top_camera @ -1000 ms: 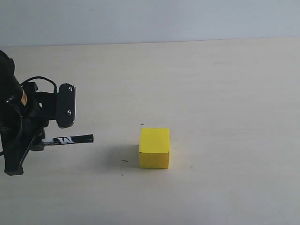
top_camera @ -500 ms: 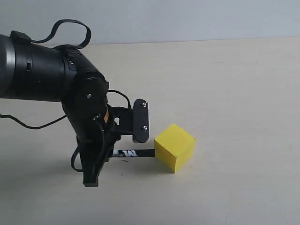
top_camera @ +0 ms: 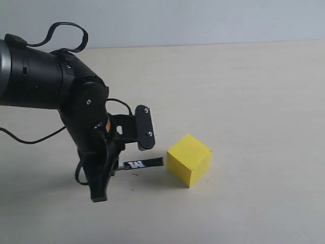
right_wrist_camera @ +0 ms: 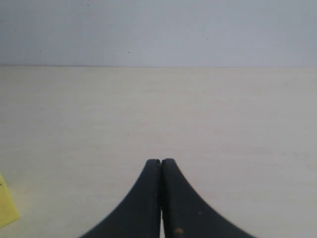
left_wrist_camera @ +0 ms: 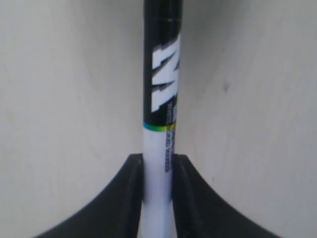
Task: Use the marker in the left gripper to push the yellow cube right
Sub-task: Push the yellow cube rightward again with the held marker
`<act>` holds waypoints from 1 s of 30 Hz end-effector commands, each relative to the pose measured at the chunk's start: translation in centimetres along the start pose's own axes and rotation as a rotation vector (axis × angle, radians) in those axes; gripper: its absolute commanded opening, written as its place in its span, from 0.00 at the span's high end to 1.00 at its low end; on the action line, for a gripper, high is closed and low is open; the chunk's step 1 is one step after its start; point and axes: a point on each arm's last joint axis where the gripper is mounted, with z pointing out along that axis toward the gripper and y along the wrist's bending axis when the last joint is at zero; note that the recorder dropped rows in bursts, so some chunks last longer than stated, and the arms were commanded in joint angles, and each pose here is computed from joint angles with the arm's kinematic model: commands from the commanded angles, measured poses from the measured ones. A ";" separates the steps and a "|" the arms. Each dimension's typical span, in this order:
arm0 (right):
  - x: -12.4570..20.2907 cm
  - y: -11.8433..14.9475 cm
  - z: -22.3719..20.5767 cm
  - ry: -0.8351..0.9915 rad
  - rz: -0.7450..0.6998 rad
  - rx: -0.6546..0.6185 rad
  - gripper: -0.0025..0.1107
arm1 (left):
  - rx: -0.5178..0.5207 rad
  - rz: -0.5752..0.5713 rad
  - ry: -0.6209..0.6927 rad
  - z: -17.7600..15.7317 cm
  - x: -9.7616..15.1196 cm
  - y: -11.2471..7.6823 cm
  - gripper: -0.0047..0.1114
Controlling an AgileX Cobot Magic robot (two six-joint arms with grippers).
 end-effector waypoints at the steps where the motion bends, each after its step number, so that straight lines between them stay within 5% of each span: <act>1: 0.0 0.0 0.0 -0.008 0.003 0.006 0.98 | -0.038 0.033 -0.114 0.2 -3.9 -0.6 0.96; 5: 0.0 0.0 0.0 -0.008 0.003 0.006 0.98 | -0.034 0.041 -0.057 0.2 -4.8 -0.5 0.96; 12: 0.0 0.0 0.0 -0.008 0.003 0.006 0.98 | -0.001 -0.004 0.118 0.2 -2.4 0.4 0.96; 17: 0.1 0.0 0.0 -0.002 0.003 0.005 0.98 | -0.031 -0.041 0.115 0.3 -2.3 0.7 0.96; 30: 0.1 0.0 0.0 -0.004 0.003 0.006 0.98 | -0.095 0.086 -0.055 1.1 -8.8 -1.4 0.96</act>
